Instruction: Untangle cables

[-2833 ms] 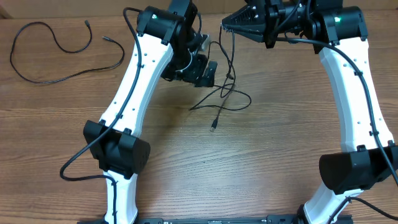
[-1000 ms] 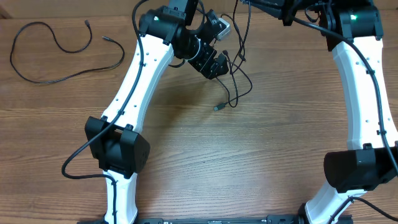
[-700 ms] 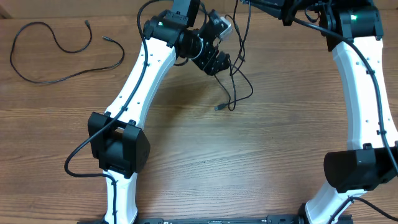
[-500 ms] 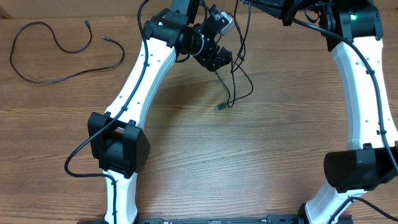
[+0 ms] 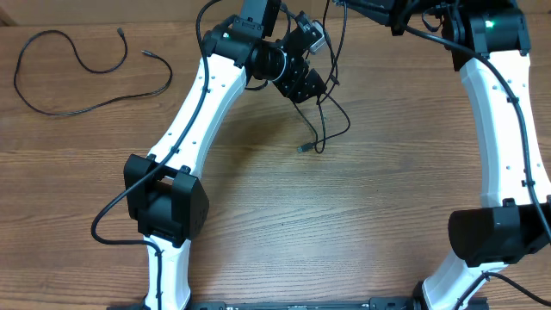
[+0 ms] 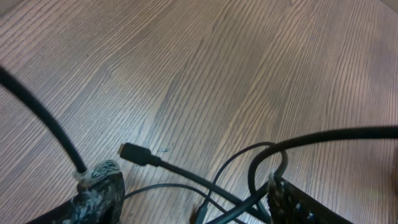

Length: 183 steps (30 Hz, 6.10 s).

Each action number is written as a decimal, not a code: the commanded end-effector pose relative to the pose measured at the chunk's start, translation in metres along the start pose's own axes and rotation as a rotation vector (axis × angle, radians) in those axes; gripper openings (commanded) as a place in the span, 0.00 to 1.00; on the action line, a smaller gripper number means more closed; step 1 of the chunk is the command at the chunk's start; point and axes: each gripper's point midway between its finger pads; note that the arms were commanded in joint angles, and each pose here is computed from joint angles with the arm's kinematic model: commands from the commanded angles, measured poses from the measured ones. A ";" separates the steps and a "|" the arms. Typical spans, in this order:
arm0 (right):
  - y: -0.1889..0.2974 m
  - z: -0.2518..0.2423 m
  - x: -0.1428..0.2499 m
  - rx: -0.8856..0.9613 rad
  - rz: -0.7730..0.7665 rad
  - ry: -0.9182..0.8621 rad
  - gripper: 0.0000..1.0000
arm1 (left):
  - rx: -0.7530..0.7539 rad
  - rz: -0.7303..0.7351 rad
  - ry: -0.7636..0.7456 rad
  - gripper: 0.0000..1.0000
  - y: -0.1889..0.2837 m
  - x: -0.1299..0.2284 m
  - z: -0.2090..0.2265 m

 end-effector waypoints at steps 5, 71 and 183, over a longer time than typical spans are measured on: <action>0.003 0.022 0.022 -0.002 0.007 0.084 0.04 | 0.027 -0.008 -0.012 0.64 0.002 -0.002 -0.008; 0.035 0.024 0.006 0.000 -0.084 0.213 0.04 | 0.207 -0.100 0.279 0.56 0.066 0.026 0.005; 0.204 -0.225 -0.058 0.503 -0.735 -0.269 0.04 | -0.328 -0.620 0.700 0.04 0.338 -0.028 0.013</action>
Point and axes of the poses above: each gripper's point midway between its finger pads, its own y axis back along the fingers, its own z axis along the line the jaws close on, x = y × z, and after that the axes turned 6 degrees about -y, right-handed
